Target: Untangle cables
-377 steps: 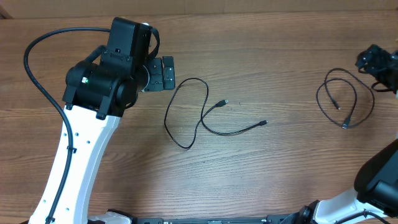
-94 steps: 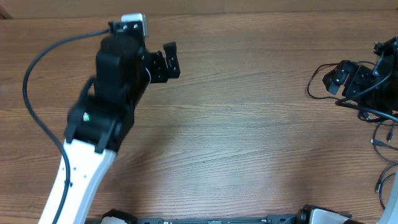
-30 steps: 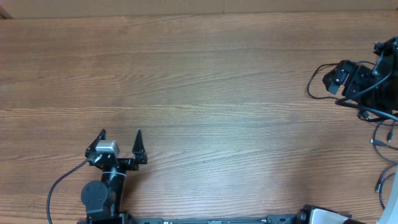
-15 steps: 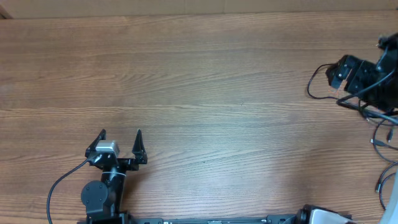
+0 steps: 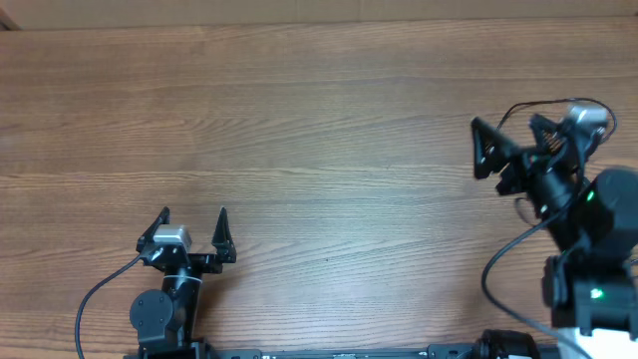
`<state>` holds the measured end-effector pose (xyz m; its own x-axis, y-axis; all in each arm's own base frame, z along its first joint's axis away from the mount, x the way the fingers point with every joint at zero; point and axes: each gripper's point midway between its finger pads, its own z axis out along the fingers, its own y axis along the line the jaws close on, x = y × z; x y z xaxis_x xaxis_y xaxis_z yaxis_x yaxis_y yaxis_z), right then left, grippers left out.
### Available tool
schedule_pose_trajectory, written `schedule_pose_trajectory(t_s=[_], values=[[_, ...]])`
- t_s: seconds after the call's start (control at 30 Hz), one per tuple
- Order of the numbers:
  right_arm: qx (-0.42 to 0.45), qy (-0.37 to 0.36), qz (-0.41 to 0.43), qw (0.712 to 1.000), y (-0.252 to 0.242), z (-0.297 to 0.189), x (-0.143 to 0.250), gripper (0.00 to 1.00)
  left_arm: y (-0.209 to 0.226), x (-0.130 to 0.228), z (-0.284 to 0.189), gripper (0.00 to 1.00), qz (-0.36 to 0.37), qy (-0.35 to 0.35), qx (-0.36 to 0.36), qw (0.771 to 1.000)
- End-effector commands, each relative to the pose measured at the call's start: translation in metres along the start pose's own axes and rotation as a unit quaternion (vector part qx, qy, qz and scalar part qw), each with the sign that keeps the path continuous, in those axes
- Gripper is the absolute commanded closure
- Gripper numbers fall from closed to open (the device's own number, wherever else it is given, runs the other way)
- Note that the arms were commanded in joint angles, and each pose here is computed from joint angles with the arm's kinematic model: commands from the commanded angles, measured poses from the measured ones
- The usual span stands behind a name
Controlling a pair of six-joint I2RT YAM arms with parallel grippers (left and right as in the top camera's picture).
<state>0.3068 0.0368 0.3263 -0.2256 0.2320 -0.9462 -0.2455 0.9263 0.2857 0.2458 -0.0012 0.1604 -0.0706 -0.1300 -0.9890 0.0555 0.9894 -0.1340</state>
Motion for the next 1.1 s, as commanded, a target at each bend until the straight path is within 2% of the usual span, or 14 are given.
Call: schedule_pose_trajectory(t_s=[0.0, 0.2, 0.73, 0.9, 1.07], values=[[-0.051, -0.054, -0.031, 0.997, 0.017, -0.005, 0.011, 0.0, -0.003, 0.0, 0.0, 0.0, 0.01, -0.002, 0.006, 1.0], [-0.073, -0.123, -0.063, 0.988, 0.017, -0.011, 0.032, 0.0, -0.003, 0.0, 0.0, 0.01, 0.01, -0.002, 0.006, 1.0], [-0.08, -0.171, -0.083, 0.978, 0.005, -0.026, 0.103, 0.0, -0.003, 0.0, 0.0, 0.0, 0.01, -0.002, 0.006, 1.0], [-0.068, -0.159, -0.075, 0.982, 0.001, -0.027, 0.111, 0.0, -0.003, 0.0, 0.0, 0.0, 0.01, -0.002, 0.006, 1.0], [-0.049, -0.076, -0.04, 0.995, -0.01, -0.024, 0.152, 0.0, -0.003, 0.0, 0.0, 0.0, 0.01, -0.002, 0.006, 1.0]])
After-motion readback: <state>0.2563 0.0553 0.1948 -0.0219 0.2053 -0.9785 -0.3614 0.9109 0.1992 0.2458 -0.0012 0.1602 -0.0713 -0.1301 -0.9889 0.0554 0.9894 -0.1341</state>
